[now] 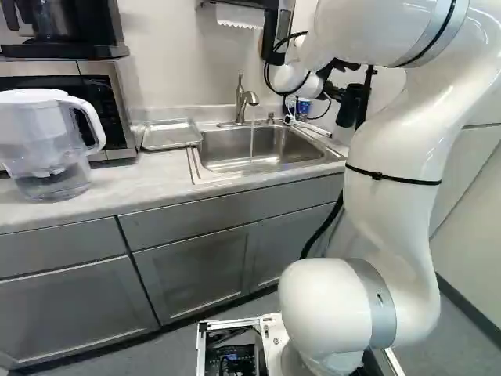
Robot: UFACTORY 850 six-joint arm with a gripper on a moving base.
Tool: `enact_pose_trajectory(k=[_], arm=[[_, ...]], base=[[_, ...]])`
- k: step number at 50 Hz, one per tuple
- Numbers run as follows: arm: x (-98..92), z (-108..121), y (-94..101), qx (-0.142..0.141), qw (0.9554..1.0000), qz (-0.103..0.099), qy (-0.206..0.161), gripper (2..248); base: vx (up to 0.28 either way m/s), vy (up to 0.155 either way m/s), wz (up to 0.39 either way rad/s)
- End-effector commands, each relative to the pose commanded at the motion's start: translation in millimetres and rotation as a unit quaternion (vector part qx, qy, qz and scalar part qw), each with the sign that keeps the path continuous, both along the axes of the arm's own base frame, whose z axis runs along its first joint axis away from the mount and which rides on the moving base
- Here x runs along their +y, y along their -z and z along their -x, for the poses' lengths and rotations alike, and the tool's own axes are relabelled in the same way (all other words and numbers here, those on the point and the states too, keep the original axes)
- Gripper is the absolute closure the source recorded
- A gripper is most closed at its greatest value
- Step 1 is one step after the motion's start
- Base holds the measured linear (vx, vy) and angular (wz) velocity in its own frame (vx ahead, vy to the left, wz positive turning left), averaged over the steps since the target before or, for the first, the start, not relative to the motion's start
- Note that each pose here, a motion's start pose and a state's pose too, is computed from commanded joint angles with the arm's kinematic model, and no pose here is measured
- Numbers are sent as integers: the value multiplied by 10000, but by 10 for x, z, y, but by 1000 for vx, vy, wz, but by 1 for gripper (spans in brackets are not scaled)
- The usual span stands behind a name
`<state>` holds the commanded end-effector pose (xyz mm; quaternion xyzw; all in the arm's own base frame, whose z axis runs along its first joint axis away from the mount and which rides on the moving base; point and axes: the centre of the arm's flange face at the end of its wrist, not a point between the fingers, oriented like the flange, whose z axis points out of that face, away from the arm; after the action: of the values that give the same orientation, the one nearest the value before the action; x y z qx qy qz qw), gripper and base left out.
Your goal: Rinse the cup and place it in the tray
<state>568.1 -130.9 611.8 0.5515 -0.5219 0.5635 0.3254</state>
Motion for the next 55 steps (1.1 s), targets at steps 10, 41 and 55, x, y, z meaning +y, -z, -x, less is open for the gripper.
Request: enact_pose_trajectory(k=[10, 41, 55], arm=[[18, -55, -175, -86, 9989, 261, -388, 126], [244, 62, -466, 67, 9788, 830, -1872, 126], [319, -23, -465, 281, 9626, 985, -2506, 126]], base=[[0, 0, 0], [0, 0, 0], [0, 0, 0]])
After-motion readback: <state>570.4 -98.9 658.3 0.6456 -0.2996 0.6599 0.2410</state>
